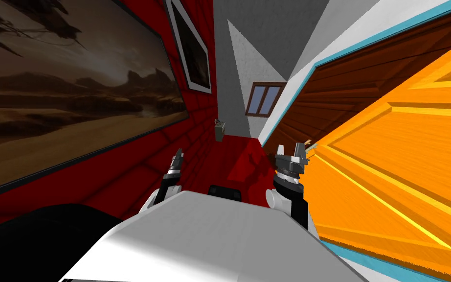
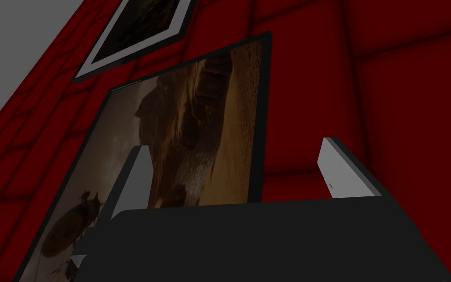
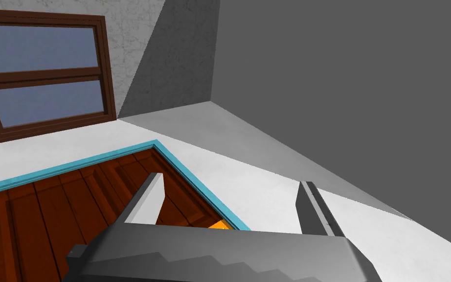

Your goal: Pull the door open

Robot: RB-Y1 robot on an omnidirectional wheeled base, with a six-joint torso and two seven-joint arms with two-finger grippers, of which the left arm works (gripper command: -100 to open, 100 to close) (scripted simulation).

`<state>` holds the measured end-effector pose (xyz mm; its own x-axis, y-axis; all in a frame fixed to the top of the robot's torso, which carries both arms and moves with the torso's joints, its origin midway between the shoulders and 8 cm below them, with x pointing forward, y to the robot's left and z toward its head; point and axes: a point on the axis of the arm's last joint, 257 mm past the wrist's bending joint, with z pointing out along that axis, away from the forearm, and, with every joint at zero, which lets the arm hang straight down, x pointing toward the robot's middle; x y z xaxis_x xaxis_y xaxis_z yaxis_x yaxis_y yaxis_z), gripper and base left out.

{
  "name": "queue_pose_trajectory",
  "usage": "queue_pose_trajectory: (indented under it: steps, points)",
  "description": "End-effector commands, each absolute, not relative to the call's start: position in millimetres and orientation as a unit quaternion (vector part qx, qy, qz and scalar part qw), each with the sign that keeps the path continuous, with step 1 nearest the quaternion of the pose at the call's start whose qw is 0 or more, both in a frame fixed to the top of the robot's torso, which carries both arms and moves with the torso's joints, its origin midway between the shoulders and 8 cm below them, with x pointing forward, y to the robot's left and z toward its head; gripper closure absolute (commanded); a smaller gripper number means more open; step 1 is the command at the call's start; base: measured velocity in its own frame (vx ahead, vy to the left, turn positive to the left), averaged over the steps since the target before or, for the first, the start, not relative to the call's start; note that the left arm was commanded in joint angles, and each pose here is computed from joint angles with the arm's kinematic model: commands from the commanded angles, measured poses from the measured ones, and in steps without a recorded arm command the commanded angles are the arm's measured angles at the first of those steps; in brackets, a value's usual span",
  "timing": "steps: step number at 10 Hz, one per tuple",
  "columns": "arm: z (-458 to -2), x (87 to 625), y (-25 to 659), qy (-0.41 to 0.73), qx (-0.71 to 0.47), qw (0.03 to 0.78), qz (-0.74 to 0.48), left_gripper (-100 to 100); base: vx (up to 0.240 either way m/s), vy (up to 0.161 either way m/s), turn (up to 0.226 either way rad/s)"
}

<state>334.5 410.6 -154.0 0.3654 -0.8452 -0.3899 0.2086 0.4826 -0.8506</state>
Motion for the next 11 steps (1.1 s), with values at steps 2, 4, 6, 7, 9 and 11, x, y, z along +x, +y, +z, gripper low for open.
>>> queue_pose_trajectory:
  steps: [2, 4, 6, 7, 9, 11]
  points:
    - [-162.3, 330.7, 419.1, 0.446, -0.364, 0.745, -0.338, -100, -0.046, -0.033, 0.272]
    - [-168.9, 327.3, 425.6, 0.453, -0.364, 0.747, -0.324, -100, -0.054, -0.038, 0.312]
    - [-177.6, 322.5, 434.2, 0.462, -0.363, 0.749, -0.306, -100, -0.068, -0.041, 0.450]
    - [-182.2, 319.7, 438.9, 0.466, -0.363, 0.751, -0.295, -100, -0.068, -0.068, 0.397]
    - [-191.2, 313.9, 448.4, 0.475, -0.363, 0.753, -0.275, -100, -0.057, -0.051, 0.353]
    - [-197.8, 309.3, 455.4, 0.482, -0.363, 0.754, -0.260, -100, -0.039, -0.041, 0.347]
